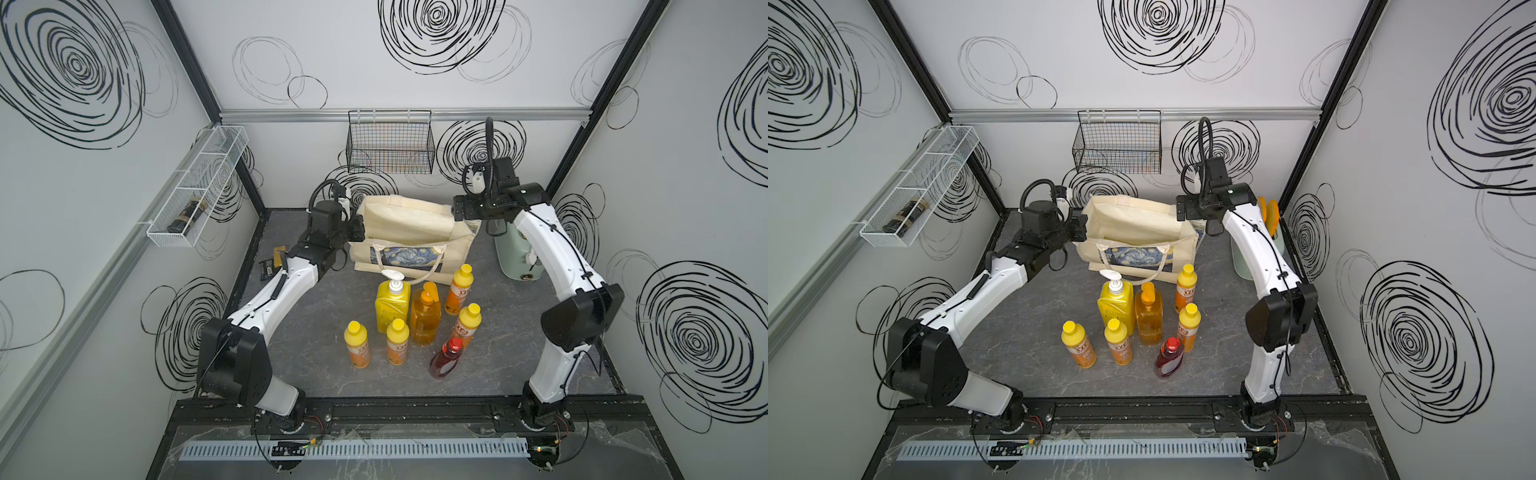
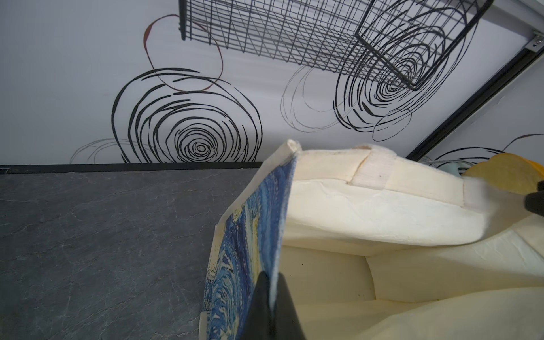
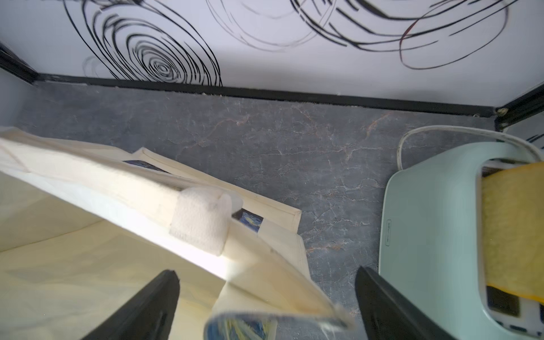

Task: Pack dish soap into the shopping bag
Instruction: Adjust the shopping bag at the center of the board.

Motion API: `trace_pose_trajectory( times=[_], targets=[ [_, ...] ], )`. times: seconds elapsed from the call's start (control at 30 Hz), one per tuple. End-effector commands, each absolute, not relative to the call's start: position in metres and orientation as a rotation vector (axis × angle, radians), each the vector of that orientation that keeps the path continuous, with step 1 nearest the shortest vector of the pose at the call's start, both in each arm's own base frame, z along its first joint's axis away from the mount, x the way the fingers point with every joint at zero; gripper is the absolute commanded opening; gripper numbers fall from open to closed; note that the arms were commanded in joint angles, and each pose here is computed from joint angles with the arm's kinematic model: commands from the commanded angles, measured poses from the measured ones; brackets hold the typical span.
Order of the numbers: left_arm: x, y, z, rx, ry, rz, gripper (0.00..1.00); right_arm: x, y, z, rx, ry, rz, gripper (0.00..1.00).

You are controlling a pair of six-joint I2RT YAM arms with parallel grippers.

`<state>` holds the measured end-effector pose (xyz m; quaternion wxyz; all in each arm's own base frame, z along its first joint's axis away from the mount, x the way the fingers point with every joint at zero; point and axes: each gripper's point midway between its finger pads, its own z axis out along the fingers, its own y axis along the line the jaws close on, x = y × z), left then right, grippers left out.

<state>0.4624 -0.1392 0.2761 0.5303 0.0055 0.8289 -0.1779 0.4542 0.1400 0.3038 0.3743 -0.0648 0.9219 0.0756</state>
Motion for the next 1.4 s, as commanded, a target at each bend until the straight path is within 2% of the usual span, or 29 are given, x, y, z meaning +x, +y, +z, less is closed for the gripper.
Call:
trace_pose_trajectory(
  times=[0.0, 0.2, 0.43, 0.6, 0.87, 0.93, 1.0, 1.07, 1.13, 1.23, 1.37],
  targets=[
    [0.463, -0.132, 0.308, -0.025, 1.868, -0.467, 0.0, 0.428, 0.134, 0.338, -0.152, 2.247, 0.231, 0.98],
    [0.462, -0.14, 0.311, -0.004, 1.869, -0.504, 0.0, 0.411, 0.14, 0.306, -0.188, 2.313, 0.307, 0.98],
    [0.463, -0.148, 0.306, 0.018, 1.887, -0.523, 0.0, 0.429, 0.161, 0.269, -0.246, 2.387, 0.386, 0.93],
    [0.462, -0.154, 0.308, 0.049, 1.887, -0.553, 0.0, 0.468, 0.165, 0.258, -0.239, 2.388, 0.417, 0.76],
    [0.46, -0.163, 0.305, 0.104, 1.902, -0.579, 0.0, 0.507, 0.186, 0.277, -0.286, 2.35, 0.482, 0.76],
    [0.459, -0.165, 0.307, 0.115, 1.901, -0.593, 0.0, 0.509, 0.187, 0.281, -0.288, 2.333, 0.454, 0.66],
    [0.458, -0.165, 0.307, 0.114, 1.91, -0.593, 0.21, 0.507, 0.186, 0.283, -0.301, 2.326, 0.437, 0.56],
    [0.46, -0.161, 0.309, 0.102, 1.913, -0.572, 0.55, 0.503, 0.187, 0.284, -0.321, 2.318, 0.418, 0.45],
    [0.464, -0.152, 0.309, 0.079, 1.916, -0.554, 0.71, 0.498, 0.189, 0.286, -0.351, 2.302, 0.397, 0.32],
    [0.472, -0.139, 0.31, 0.044, 1.92, -0.541, 0.78, 0.492, 0.191, 0.292, -0.382, 2.269, 0.373, 0.17],
    [0.486, -0.129, 0.305, 0.026, 1.946, -0.52, 0.8, 0.483, 0.196, 0.302, -0.438, 2.223, 0.336, 0.07]
  ],
)
